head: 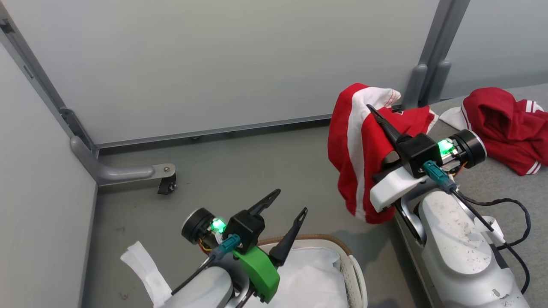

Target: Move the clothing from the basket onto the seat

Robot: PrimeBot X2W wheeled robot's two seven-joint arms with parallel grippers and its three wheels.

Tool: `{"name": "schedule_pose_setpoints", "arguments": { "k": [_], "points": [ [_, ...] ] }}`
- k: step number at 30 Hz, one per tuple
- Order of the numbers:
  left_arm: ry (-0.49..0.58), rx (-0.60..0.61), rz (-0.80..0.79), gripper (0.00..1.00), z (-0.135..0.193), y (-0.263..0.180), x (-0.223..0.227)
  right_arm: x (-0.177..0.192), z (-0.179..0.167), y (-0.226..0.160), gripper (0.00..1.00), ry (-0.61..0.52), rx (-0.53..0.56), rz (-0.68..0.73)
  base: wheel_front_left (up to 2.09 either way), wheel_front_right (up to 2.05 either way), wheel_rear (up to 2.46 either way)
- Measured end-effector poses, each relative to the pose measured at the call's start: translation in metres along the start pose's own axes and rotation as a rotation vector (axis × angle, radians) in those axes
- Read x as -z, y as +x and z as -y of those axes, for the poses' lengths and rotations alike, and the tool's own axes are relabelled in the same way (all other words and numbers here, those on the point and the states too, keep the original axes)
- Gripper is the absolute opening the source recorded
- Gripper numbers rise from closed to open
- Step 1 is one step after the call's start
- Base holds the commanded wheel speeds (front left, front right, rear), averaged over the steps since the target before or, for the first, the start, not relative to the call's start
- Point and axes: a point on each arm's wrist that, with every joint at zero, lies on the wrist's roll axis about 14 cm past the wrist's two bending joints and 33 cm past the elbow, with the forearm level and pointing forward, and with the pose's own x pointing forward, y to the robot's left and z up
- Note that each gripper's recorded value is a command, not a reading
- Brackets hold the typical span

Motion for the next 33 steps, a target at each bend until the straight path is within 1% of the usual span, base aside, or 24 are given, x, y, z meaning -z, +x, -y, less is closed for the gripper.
{"name": "schedule_pose_setpoints", "arguments": {
  "k": [6,10,19,25,33],
  "points": [
    [-0.061,-0.014,-0.015,1.0,0.011,-0.002,0.015,0.0,0.01,-0.002,0.0,-0.013,0.026,0.002,0.0,0.0,0.0],
    [-0.095,-0.03,-0.015,1.0,0.013,-0.003,0.02,0.001,0.016,-0.004,0.0,-0.019,0.041,-0.001,0.0,0.0,0.0],
    [-0.1,0.006,-0.012,1.0,0.024,0.005,0.024,0.001,0.032,-0.016,0.0,-0.041,0.082,-0.009,0.0,0.0,0.0],
    [-0.104,0.073,0.016,1.0,0.041,0.024,0.016,0.001,0.06,-0.036,0.0,-0.093,0.158,-0.029,0.0,0.0,0.0],
    [-0.107,0.216,0.025,1.0,0.08,0.048,0.014,0.005,0.116,-0.079,0.0,-0.162,0.317,-0.09,0.0,0.0,0.0]
  ]
}}
